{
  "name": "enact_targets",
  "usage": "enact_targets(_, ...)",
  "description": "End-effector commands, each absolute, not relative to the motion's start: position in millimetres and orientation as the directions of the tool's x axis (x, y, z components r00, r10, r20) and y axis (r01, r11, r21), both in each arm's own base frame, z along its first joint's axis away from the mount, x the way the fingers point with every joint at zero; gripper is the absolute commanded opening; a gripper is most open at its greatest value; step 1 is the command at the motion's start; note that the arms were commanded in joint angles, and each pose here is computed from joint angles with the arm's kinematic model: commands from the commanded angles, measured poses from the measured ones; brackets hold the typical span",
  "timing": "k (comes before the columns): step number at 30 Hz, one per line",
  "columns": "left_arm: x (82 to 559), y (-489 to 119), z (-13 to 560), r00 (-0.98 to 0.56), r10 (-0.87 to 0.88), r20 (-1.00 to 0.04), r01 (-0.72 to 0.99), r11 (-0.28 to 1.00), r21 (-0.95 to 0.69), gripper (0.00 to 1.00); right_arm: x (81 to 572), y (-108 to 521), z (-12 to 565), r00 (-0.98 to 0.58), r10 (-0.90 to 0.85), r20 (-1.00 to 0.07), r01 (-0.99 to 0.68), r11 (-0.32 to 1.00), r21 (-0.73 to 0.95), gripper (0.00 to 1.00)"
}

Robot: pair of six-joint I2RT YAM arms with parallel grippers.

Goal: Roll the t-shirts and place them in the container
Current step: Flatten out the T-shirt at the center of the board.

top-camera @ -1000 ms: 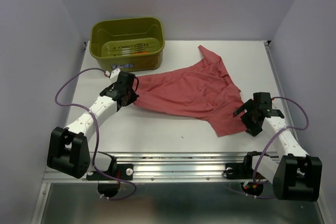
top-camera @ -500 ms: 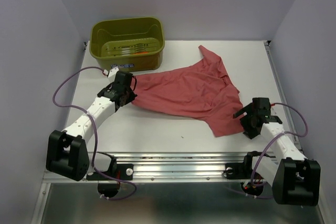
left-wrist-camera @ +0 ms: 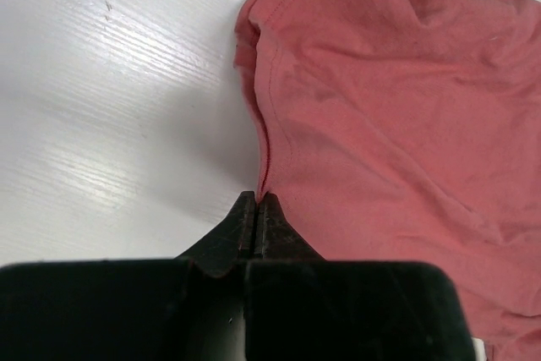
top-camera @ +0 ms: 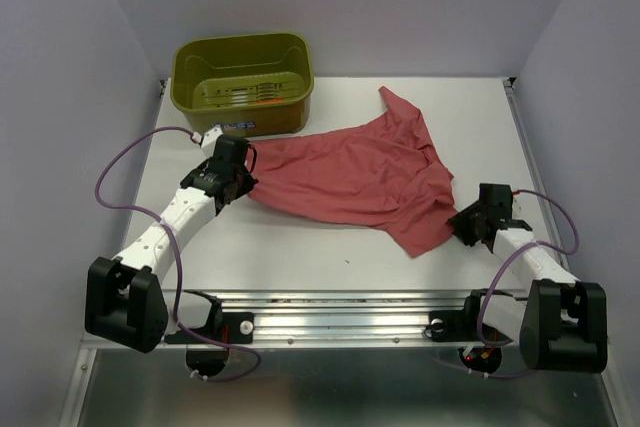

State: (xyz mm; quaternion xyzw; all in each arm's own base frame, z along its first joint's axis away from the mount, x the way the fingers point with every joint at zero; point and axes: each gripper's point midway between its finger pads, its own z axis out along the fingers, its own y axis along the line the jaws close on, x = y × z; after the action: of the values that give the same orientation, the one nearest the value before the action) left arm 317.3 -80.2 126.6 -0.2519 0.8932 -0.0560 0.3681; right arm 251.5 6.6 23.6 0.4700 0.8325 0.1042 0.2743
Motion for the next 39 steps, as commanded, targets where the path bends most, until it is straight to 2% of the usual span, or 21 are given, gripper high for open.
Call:
enact_targets(1, 321, -75, 143, -0.567, -0.493, -0.660, -0.403, 0.865, -0.300, 0.00, 233, 8, 5, -0.450, 0.829, -0.331, 0.737, 0.554, 0.386, 0.37)
enact_targets(2, 321, -76, 143, -0.569, -0.492, -0.659, -0.400, 0.866, -0.301, 0.00, 234, 8, 6, -0.455, 0.825, -0.336, 0.732, 0.561, 0.386, 0.31)
enact_targets(5, 321, -78, 140, -0.576, -0.493, -0.652, -0.397, 0.866, -0.303, 0.00, 235, 8, 9, -0.461, 0.816, -0.349, 0.720, 0.574, 0.390, 0.24)
enact_targets(8, 321, -79, 138, -0.577, -0.494, -0.650, -0.398, 0.865, -0.305, 0.00, 237, 8, 12, -0.470, 0.806, -0.360, 0.707, 0.588, 0.393, 0.25)
enact_targets(9, 321, -79, 138, -0.577, -0.494, -0.650, -0.398, 0.865, -0.305, 0.00, 237, 7, 12, -0.470, 0.805, -0.363, 0.705, 0.589, 0.394, 0.27)
enact_targets(10, 321, -78, 137, -0.575, -0.496, -0.650, -0.400, 0.864, -0.305, 0.00, 236, 7, 11, -0.470, 0.805, -0.362, 0.708, 0.589, 0.389, 0.38)
enact_targets(13, 321, -79, 137, -0.577, -0.495, -0.650, -0.400, 0.865, -0.304, 0.00, 234, 6, 6, -0.471, 0.808, -0.353, 0.721, 0.583, 0.375, 0.47)
enact_targets(14, 321, -78, 136, -0.578, -0.494, -0.649, -0.401, 0.865, -0.301, 0.00, 234, 6, 4, -0.473, 0.809, -0.350, 0.723, 0.583, 0.371, 0.55)
enact_targets(18, 320, -77, 134, -0.578, -0.494, -0.649, -0.406, 0.865, -0.297, 0.00, 233, 6, -4, -0.471, 0.815, -0.336, 0.735, 0.574, 0.362, 0.56)
enact_targets(20, 320, -77, 135, -0.578, -0.494, -0.650, -0.405, 0.864, -0.298, 0.00, 233, 6, -7, -0.469, 0.816, -0.337, 0.738, 0.572, 0.358, 0.45)
enact_targets(21, 320, -77, 134, -0.578, -0.494, -0.650, -0.406, 0.864, -0.296, 0.00, 234, 5, -8, -0.467, 0.816, -0.341, 0.739, 0.572, 0.356, 0.37)
enact_targets(22, 320, -76, 135, -0.576, -0.495, -0.650, -0.407, 0.864, -0.297, 0.00, 234, 4, -7, -0.466, 0.816, -0.343, 0.740, 0.572, 0.354, 0.28)
enact_targets(23, 320, -77, 135, -0.577, -0.494, -0.650, -0.406, 0.864, -0.297, 0.00, 238, 3, -4, -0.465, 0.811, -0.354, 0.734, 0.577, 0.359, 0.08)
enact_targets(24, 320, -77, 136, -0.579, -0.492, -0.651, -0.403, 0.866, -0.296, 0.00, 241, 3, -1, -0.464, 0.809, -0.361, 0.728, 0.580, 0.365, 0.02)
enact_targets(28, 321, -79, 140, -0.588, -0.482, -0.650, -0.386, 0.873, -0.299, 0.00, 258, -2, 31, -0.439, 0.796, -0.417, 0.696, 0.595, 0.402, 0.01)
enact_targets(32, 326, -84, 158, -0.590, -0.470, -0.656, -0.355, 0.881, -0.312, 0.00, 286, -16, 102, -0.357, 0.749, -0.558, 0.619, 0.637, 0.459, 0.01)
enact_targets(35, 339, -90, 198, -0.552, -0.464, -0.693, -0.307, 0.886, -0.348, 0.00, 313, -29, 189, -0.236, 0.700, -0.674, 0.538, 0.672, 0.509, 0.01)
enact_targets(39, 350, -87, 253, -0.467, -0.475, -0.746, -0.282, 0.879, -0.383, 0.00, 331, -38, 268, -0.119, 0.653, -0.748, 0.465, 0.703, 0.539, 0.01)
